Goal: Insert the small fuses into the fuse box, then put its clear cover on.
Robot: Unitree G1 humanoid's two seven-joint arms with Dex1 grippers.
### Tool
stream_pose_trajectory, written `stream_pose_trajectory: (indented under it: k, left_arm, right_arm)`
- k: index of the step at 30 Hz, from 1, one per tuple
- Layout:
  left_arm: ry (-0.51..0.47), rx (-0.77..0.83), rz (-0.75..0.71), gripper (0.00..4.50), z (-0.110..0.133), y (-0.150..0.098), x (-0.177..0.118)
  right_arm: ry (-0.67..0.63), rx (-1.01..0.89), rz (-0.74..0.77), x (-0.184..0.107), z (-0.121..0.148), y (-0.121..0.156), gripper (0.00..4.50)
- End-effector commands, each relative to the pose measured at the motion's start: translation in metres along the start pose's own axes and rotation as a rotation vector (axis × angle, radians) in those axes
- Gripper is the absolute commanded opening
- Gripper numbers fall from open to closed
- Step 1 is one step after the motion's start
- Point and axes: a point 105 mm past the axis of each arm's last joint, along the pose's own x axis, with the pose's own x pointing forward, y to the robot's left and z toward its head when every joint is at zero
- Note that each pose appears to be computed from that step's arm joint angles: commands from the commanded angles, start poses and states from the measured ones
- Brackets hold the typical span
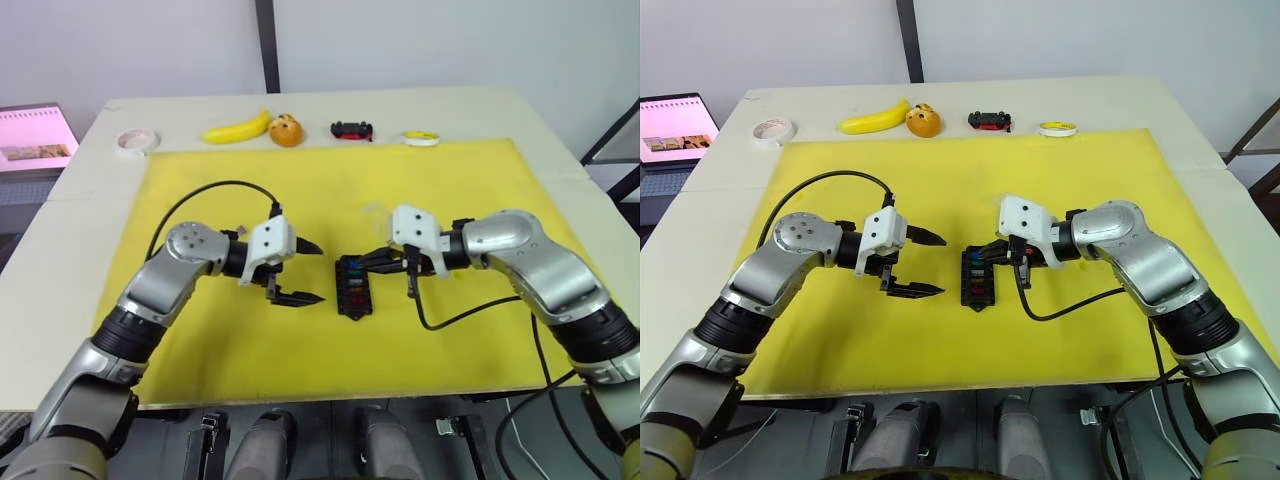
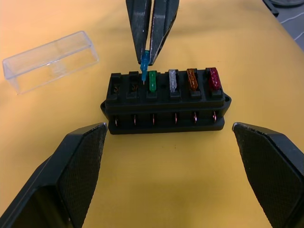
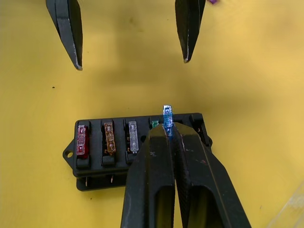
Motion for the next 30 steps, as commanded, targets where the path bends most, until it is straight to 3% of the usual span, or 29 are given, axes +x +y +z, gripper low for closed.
stream_pose_trajectory:
  k: [1,30]
  left_arm:
    - [-0.012,0.041,0.020,4.46,0.008,0.005,-0.005]
    - [-0.014,0.043,0.022,4.46,0.009,0.006,-0.003]
  right_arm:
    - [-0.021,-0.060,-0.026,-0.006,0.012,-0.009,0.00]
    - [0.009,-0.068,-0.007,0.001,0.003,-0.015,0.00]
